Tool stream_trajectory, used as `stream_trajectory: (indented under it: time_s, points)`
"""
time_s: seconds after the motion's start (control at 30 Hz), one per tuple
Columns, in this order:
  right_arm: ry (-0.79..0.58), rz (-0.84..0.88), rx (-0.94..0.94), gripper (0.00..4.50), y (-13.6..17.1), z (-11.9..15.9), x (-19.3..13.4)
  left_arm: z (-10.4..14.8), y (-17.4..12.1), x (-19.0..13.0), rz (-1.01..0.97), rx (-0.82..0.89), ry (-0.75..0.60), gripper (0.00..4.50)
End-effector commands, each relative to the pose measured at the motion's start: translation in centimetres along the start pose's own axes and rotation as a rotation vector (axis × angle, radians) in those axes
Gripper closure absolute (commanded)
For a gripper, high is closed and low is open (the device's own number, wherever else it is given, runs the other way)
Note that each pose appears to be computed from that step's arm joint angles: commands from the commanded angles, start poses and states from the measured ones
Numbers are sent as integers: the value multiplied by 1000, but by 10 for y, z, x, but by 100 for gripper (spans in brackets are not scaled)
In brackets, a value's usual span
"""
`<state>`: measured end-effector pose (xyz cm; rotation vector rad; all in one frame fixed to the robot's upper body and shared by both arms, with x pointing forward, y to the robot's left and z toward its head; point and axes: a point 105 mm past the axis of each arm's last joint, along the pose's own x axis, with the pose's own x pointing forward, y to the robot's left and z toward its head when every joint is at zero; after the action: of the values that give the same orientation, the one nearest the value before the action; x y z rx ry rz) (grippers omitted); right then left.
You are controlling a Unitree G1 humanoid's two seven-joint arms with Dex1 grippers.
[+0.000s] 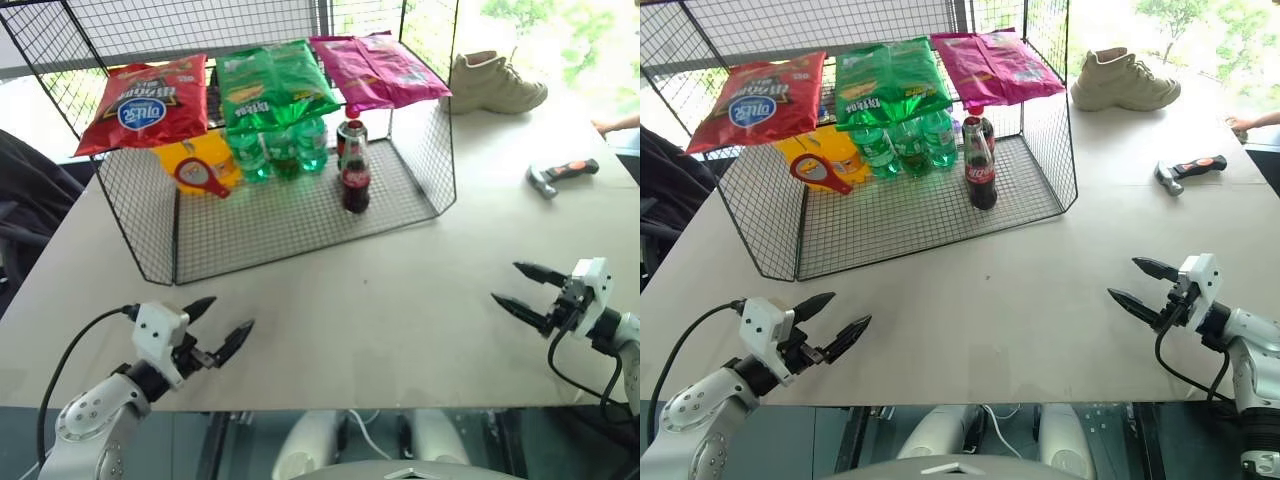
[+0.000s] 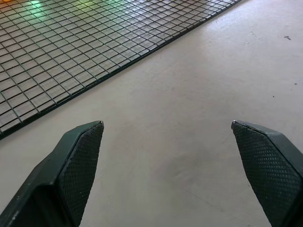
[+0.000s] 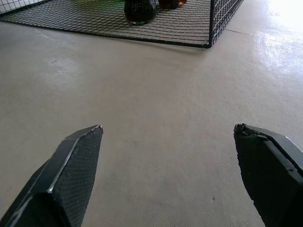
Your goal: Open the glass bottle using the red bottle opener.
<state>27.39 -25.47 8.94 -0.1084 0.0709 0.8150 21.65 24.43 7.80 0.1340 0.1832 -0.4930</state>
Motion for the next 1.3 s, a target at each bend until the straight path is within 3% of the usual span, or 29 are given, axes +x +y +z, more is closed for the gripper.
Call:
stream_trajectory:
  time_s: [0.03, 0.83, 1.13, 1.3]
  points:
    - [-32, -4, -37, 5, -1, 11, 3, 4, 2, 0, 4, 21, -17, 0]
    - [-67, 27, -47, 5, 5, 18, 18, 7, 16, 11, 83, 42, -69, 0]
    - [-239, 234, -32, 5, 74, 61, 72, 62, 50, 44, 335, -72, -361, 0]
    - [-332, 292, -4, 5, 101, 86, 92, 78, 66, 51, 450, -62, -429, 0]
